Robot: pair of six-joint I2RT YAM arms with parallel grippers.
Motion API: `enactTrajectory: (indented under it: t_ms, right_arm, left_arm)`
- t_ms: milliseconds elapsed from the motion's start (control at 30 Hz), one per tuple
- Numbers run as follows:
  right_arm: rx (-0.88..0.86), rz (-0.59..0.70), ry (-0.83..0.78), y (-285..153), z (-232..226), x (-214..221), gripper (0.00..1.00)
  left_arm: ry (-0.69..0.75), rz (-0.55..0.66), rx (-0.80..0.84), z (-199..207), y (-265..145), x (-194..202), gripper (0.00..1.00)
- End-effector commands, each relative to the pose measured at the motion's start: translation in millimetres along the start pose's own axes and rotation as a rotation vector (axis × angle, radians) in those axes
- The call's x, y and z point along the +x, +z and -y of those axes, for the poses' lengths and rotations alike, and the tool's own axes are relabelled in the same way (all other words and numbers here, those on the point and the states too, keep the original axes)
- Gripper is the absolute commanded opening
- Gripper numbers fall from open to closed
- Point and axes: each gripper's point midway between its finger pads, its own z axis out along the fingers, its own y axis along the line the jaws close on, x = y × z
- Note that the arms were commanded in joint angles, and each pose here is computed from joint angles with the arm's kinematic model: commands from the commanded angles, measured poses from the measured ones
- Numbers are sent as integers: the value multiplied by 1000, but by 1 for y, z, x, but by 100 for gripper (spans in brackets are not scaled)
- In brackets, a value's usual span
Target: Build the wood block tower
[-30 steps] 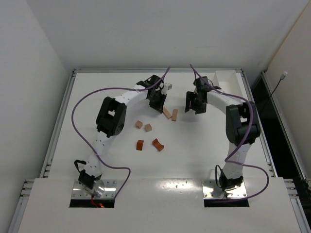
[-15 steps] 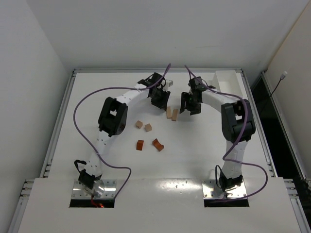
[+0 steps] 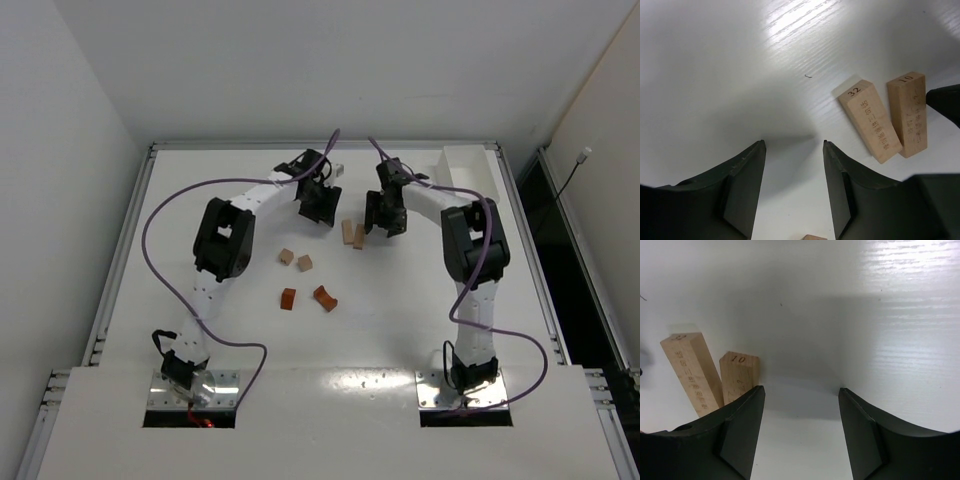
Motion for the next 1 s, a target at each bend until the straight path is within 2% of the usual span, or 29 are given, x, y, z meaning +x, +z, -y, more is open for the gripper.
enactTrajectory:
  t_ms: [0, 533, 667, 700, 767, 867, 900, 967]
  right_arm:
    - [20, 25, 8, 6, -5, -13, 58]
    - [-57, 69, -28, 8, -35, -32, 58]
    - [-22, 125, -42, -11, -24, -41, 58]
    - [-16, 173, -28, -28, -13, -58, 58]
    - [8, 205, -49, -42, 8, -64, 54]
    - [-57, 233, -122, -73, 13, -66, 47]
    - [-124, 223, -151, -79, 6, -61, 41]
    - [-212, 215, -227, -94, 1, -48, 36]
  left_arm:
    - [-13, 33, -32, -5, -24, -9, 47]
    - [-42, 15, -10, -14, -27, 1, 47]
    - [-59, 34, -70, -26, -37, -2, 47]
    - [-66, 44, -80, -27, -40, -3, 47]
    - [-82, 47, -98, -36, -49, 3, 47]
    - [-97, 30, -106, -41, -57, 17, 47]
    - [-96, 32, -96, -39, -58, 19, 47]
    - [-107, 18, -93, -42, -61, 30, 43]
